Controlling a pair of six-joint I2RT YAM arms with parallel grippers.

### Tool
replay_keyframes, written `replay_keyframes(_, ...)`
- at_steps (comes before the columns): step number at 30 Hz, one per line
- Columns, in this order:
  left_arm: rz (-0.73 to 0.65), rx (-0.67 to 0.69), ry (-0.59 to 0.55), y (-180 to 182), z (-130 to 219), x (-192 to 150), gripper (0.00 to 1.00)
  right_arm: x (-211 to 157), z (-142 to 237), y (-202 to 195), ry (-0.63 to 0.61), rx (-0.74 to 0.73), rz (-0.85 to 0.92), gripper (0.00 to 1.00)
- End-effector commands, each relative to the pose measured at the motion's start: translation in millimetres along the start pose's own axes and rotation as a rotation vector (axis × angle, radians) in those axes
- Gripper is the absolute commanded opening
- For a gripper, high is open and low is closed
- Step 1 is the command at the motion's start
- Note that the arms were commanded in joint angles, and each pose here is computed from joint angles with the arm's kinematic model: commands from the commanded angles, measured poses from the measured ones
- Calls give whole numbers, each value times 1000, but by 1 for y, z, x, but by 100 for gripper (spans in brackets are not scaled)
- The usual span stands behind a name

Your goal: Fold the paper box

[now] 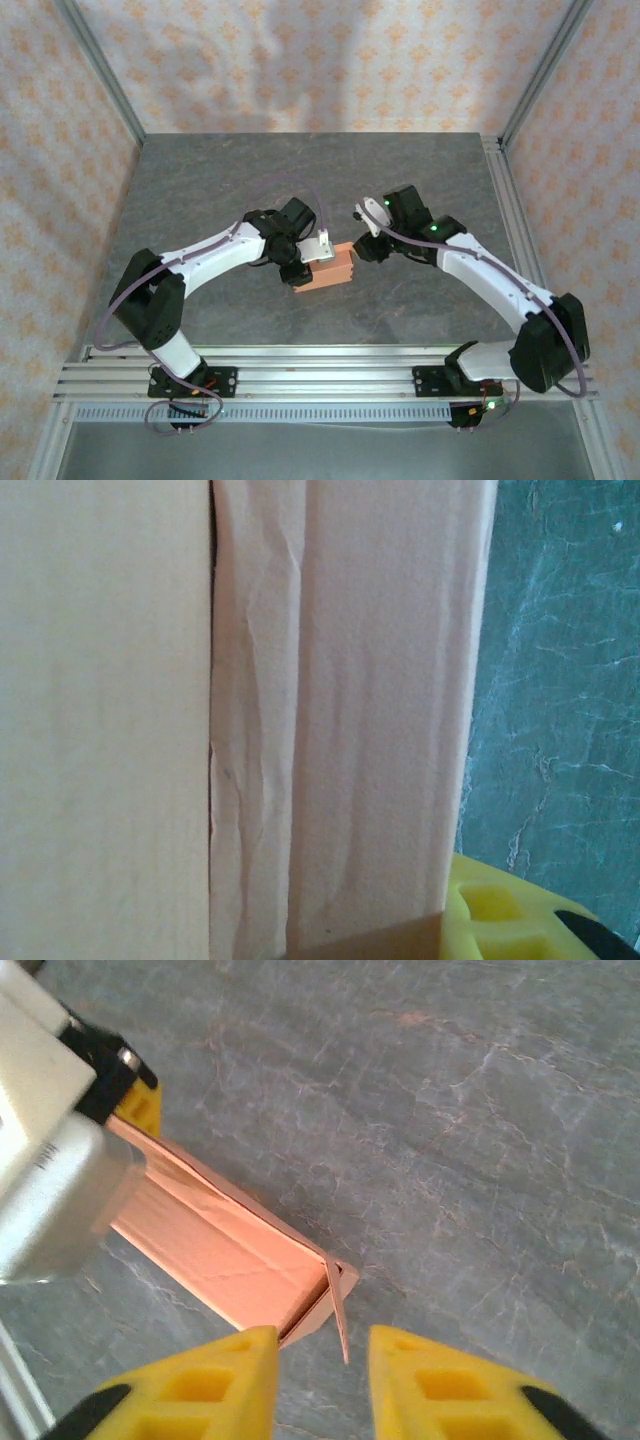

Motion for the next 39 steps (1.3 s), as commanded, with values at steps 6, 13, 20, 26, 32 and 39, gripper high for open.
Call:
replay_keyframes(6,4,-51,77,-7,-10,-18,27,19,-16,2,6,61,95,15)
replay_keyframes(13,10,-54,82,-7,-12,-17,29,18,-19,5,33,90,105,2)
replay_keyframes(20,20,-62,78,-8,-13,-16,29,12,-20,5,66,94,108,6)
replay_keyframes(26,26,-68,77,-8,-13,-16,29,7,-22,5,87,95,117,10)
replay_keyframes(32,32,-71,81,-8,-15,-16,29,8,-20,7,81,102,117,13)
replay_keyframes(39,31,-74,81,-9,-15,-16,30,1,-17,9,101,110,121,13)
Point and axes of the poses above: each hand's point on the last joint's axis, 136 mm out from that joint toward the fingers, its own z axis back along the fingers, its own y axis along the line the jaws close on, x = y × z, the point moved 1 cm from there along z, back along the fingers, and after that the axes turned 1 degree about z, right-handed, at the moved point
